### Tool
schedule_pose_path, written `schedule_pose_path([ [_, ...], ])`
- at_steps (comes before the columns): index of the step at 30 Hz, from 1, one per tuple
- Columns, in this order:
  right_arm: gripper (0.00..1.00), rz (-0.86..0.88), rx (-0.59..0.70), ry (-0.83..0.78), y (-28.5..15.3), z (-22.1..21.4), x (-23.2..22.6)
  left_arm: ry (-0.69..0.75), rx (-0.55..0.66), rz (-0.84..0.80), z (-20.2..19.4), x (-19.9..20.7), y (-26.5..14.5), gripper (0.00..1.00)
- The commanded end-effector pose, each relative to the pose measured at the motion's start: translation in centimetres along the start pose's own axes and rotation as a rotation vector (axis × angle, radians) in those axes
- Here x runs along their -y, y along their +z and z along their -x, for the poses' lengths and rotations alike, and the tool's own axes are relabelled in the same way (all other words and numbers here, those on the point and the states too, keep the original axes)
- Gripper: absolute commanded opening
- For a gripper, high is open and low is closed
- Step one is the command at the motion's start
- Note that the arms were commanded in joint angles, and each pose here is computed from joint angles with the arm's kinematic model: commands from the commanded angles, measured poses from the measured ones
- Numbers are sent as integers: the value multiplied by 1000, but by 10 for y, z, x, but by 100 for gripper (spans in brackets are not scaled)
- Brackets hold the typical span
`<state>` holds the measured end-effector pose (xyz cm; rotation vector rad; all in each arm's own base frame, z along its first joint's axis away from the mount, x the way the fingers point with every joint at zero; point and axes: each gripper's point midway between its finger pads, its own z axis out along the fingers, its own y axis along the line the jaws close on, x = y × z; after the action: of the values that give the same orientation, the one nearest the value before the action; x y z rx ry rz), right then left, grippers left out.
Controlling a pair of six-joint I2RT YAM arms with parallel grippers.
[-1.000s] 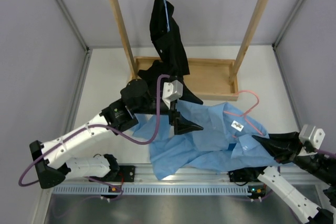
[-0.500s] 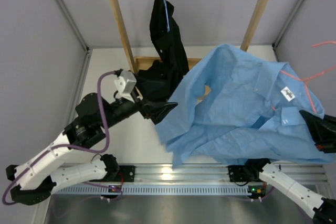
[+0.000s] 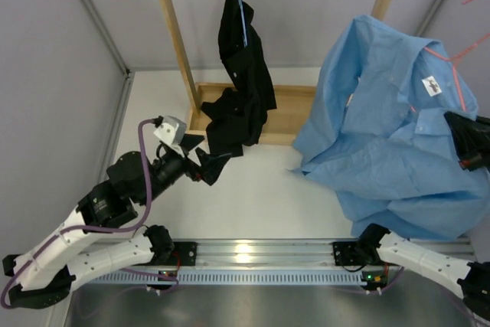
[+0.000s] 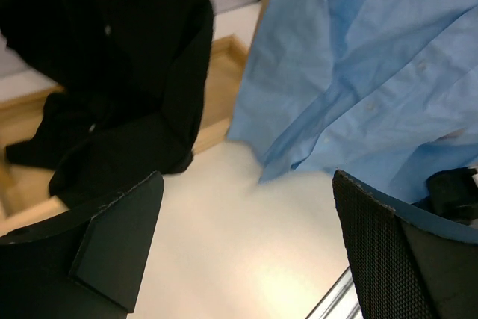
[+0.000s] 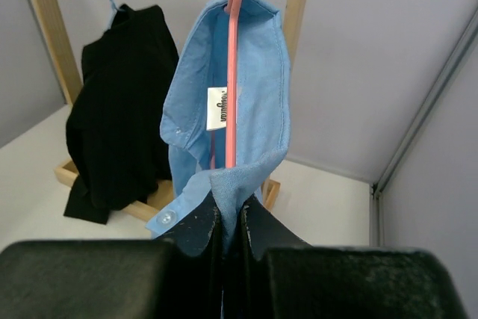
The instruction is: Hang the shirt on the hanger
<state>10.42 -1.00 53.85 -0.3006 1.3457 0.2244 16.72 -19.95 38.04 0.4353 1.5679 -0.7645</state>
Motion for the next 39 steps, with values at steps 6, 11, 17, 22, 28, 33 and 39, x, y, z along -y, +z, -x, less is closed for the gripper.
schedule_pose_path([
  [6,0,-128,-26,17,86,13,-18,48,-212,264,-68,-56,-25,98],
  [11,0,-164,20,105,116,33,-27,51,-189,357,-82,-78,-38,98],
  [17,0,-216,15,184,149,41,-37,45,-149,438,-82,-94,-48,98],
  [22,0,-241,9,265,166,17,-49,46,-114,475,-80,-103,-57,98],
  [28,0,-313,65,332,175,-28,-53,22,-83,475,-78,-105,-63,98],
  [33,0,-405,36,297,195,-47,-43,41,-123,480,-86,-106,-57,98],
  [39,0,-394,57,382,225,-56,-26,39,-153,471,-91,-107,-49,98],
])
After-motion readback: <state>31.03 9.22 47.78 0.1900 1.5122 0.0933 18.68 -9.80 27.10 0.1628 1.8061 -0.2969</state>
